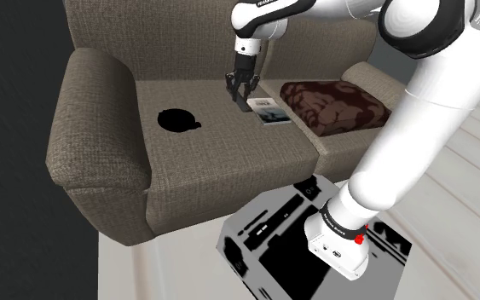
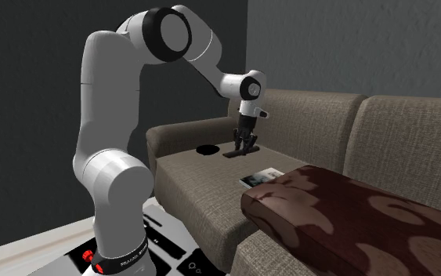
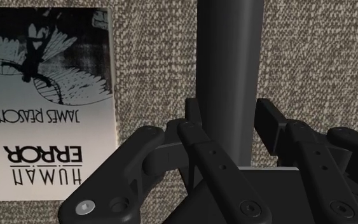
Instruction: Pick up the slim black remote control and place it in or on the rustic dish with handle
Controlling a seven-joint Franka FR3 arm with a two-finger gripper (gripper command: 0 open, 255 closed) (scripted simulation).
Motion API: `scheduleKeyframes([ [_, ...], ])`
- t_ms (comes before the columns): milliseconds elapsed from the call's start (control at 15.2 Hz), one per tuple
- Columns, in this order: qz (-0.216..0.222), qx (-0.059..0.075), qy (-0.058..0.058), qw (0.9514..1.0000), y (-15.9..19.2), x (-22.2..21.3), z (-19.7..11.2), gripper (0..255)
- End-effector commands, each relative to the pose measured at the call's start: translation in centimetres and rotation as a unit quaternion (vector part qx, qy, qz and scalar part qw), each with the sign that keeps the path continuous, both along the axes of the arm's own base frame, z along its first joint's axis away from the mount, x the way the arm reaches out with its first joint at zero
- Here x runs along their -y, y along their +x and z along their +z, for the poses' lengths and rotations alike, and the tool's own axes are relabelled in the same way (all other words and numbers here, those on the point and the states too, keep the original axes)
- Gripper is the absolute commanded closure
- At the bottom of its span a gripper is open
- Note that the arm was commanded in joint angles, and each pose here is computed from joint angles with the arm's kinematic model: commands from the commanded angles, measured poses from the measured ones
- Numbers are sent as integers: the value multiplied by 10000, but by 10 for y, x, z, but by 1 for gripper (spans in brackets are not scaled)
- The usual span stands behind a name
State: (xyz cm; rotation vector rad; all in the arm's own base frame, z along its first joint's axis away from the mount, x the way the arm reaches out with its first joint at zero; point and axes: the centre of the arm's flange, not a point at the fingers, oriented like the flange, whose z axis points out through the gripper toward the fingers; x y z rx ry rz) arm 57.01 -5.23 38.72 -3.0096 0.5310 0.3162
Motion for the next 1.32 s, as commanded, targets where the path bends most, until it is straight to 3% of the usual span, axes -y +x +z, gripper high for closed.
scheduleKeyframes([
  [0, -1, -2, 0, 10000, -1, 0, 11, 255],
  [462, -1, -2, 0, 10000, -1, 0, 47, 255],
  [1254, -1, -2, 0, 10000, 23, -156, 38, 255],
])
